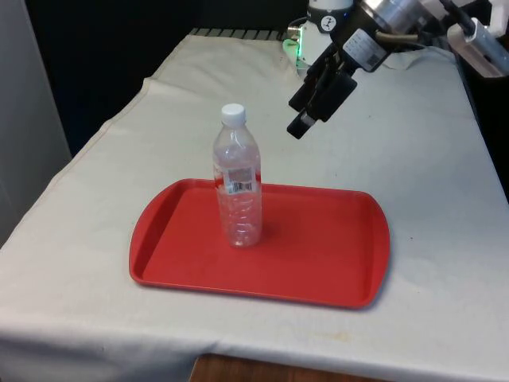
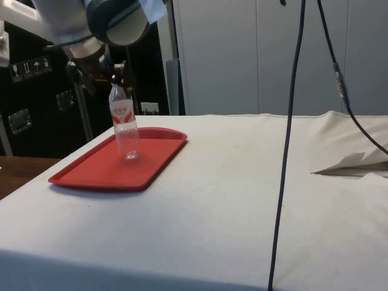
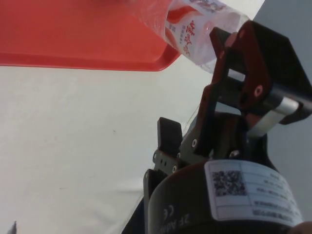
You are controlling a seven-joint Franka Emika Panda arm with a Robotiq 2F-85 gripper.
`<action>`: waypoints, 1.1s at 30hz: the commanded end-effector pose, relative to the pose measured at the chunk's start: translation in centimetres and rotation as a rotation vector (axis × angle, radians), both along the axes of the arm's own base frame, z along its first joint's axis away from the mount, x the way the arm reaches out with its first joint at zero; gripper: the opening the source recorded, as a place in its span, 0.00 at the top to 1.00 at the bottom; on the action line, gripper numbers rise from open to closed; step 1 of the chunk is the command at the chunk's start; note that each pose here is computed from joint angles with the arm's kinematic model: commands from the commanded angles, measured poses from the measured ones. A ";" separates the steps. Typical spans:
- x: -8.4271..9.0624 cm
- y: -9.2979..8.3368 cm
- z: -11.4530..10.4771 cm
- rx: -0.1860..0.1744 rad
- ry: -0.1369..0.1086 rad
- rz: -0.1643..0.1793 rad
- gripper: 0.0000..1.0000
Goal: Place the bottle upright on the tray.
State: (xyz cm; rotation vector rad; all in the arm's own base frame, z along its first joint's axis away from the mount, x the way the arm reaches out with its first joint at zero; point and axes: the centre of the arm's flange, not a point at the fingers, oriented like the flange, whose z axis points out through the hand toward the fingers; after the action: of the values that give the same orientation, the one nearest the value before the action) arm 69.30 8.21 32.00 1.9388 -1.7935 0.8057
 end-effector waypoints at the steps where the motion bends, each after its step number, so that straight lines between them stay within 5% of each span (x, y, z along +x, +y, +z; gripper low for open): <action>1: 0.0 0.0 0.3 0.029 -0.001 0.000 0.00; 5: 0.0 -0.2 0.6 0.045 -0.002 -0.009 0.00; 6: 0.1 -0.1 0.5 0.025 -0.001 -0.013 0.00; 7: 0.1 -0.2 0.8 0.054 -0.003 -0.014 0.00; 13: 0.1 -0.5 1.5 0.081 -0.005 -0.029 0.00; 14: 0.1 -0.4 1.3 0.060 -0.005 -0.030 0.00; 15: 0.1 -0.5 1.6 0.085 -0.005 -0.030 0.00; 23: 0.1 -0.7 2.4 0.124 -0.008 -0.049 0.00; 24: 0.1 -0.7 2.2 0.105 -0.007 -0.051 0.00; 33: 0.1 -1.0 3.3 0.168 -0.012 -0.070 0.00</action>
State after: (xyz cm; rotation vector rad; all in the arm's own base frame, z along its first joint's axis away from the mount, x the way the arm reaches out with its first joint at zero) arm 69.33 7.30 34.98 1.9505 -1.9633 0.6794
